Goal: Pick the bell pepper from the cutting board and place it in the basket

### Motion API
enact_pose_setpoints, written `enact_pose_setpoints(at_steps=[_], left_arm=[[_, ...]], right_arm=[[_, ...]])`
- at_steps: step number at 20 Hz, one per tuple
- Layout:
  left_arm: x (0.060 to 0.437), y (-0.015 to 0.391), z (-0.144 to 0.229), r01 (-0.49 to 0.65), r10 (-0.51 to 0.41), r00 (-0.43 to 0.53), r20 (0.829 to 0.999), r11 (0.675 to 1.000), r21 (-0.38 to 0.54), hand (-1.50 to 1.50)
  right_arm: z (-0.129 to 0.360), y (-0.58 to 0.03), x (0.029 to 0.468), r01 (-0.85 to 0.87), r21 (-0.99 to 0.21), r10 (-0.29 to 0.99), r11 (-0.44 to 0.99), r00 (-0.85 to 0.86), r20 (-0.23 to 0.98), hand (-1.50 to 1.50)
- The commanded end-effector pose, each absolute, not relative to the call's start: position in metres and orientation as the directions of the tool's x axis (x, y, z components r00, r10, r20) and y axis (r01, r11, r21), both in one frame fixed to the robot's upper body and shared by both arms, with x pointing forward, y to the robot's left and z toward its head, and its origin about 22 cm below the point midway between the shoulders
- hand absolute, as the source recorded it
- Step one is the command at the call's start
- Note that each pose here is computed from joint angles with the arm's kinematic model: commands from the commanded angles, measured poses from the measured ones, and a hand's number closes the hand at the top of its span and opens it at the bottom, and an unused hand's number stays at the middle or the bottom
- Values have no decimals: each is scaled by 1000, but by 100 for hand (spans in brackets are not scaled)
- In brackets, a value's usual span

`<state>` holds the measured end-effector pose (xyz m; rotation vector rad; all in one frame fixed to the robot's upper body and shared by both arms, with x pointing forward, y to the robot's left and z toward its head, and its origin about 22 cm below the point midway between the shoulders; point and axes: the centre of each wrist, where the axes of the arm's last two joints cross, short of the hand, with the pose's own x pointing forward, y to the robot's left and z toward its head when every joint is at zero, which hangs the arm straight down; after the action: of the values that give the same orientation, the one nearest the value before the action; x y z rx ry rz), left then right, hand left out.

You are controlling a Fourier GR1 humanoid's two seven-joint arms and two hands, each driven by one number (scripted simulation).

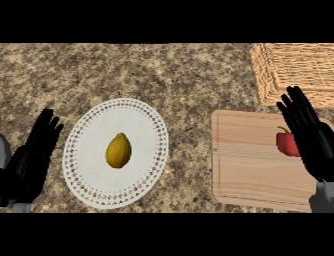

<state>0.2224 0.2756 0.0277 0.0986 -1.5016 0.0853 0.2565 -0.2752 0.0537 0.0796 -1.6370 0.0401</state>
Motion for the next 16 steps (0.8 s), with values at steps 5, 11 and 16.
enact_pose_setpoints(at_steps=[5, 11, 16], left_arm=[[206, 283, -39, -89, -65, 411, 909, 990, 111, 0], [197, 299, -49, -43, -108, 513, 852, 988, 151, 0], [183, 304, -52, -52, -96, 543, 834, 988, 147, 0]], right_arm=[[131, -277, 313, -295, -142, 40, 945, -325, 945, 150], [72, -203, 290, -492, -441, 236, 750, -424, 874, -150], [87, -185, 278, -282, -668, 531, 688, -431, 729, -150]])
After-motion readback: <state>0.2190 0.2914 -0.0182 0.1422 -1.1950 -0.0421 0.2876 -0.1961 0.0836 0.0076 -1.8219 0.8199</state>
